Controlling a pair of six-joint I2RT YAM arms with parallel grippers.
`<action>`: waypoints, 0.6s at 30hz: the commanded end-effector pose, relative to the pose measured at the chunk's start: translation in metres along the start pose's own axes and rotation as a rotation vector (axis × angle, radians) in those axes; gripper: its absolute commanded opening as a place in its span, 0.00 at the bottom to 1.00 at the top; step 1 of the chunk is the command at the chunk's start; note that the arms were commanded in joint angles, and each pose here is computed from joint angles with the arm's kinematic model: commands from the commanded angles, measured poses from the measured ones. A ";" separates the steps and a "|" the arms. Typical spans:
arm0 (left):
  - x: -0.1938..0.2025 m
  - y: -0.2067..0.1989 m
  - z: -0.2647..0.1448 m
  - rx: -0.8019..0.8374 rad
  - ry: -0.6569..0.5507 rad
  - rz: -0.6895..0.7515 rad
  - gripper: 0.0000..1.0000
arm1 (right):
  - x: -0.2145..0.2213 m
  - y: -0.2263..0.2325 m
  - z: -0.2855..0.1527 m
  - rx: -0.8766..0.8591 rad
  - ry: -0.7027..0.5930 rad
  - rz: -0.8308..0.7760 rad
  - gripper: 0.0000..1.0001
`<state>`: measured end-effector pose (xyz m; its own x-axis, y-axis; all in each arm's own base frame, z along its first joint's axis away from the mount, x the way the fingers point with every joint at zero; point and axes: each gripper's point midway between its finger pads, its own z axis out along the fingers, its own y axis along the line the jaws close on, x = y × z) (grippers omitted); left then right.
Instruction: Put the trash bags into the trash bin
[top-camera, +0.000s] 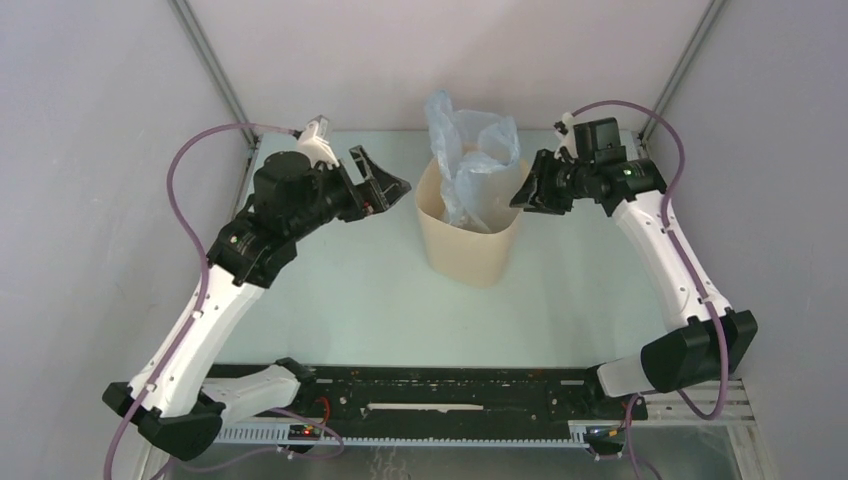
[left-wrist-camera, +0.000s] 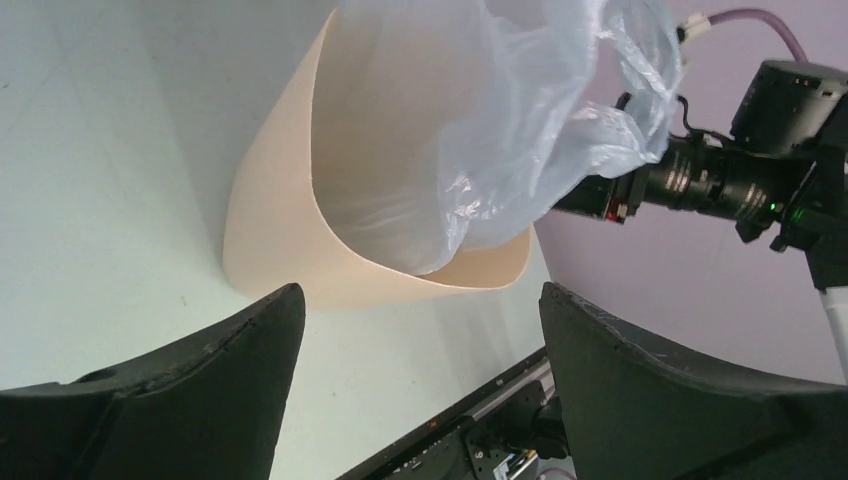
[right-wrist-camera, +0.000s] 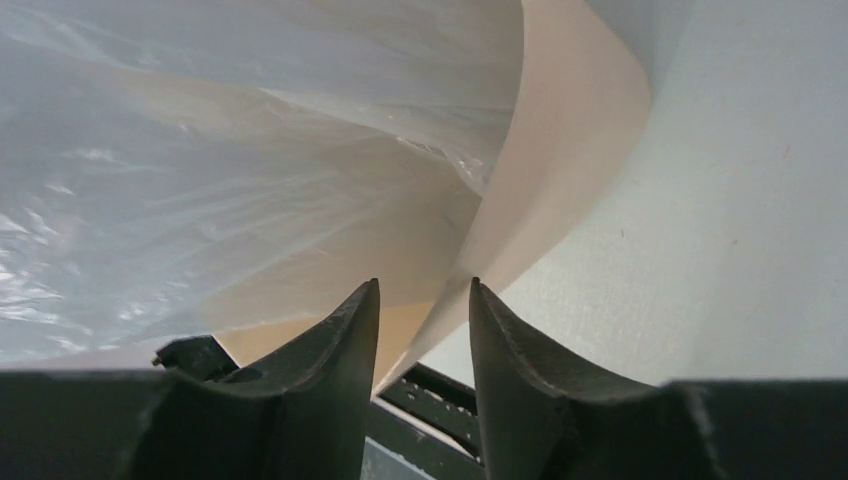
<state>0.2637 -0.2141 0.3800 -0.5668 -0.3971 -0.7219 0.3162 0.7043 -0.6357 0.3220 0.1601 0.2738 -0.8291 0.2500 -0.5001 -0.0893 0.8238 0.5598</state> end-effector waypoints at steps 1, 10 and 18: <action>-0.019 0.012 -0.016 -0.089 -0.054 -0.080 0.92 | 0.024 0.011 0.006 -0.007 0.091 -0.098 0.43; -0.051 -0.012 -0.059 -0.061 -0.122 -0.181 0.93 | 0.056 0.041 0.004 -0.111 0.188 -0.223 0.24; -0.059 -0.026 -0.072 -0.034 -0.144 -0.252 0.95 | 0.053 0.055 0.014 -0.153 0.219 -0.248 0.16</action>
<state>0.2402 -0.1679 0.4417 -0.5119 -0.5946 -0.6200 0.1712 0.6366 -0.7519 0.2842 0.2193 0.2673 -0.8539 -0.0377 -0.5190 -0.3565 0.7689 0.5308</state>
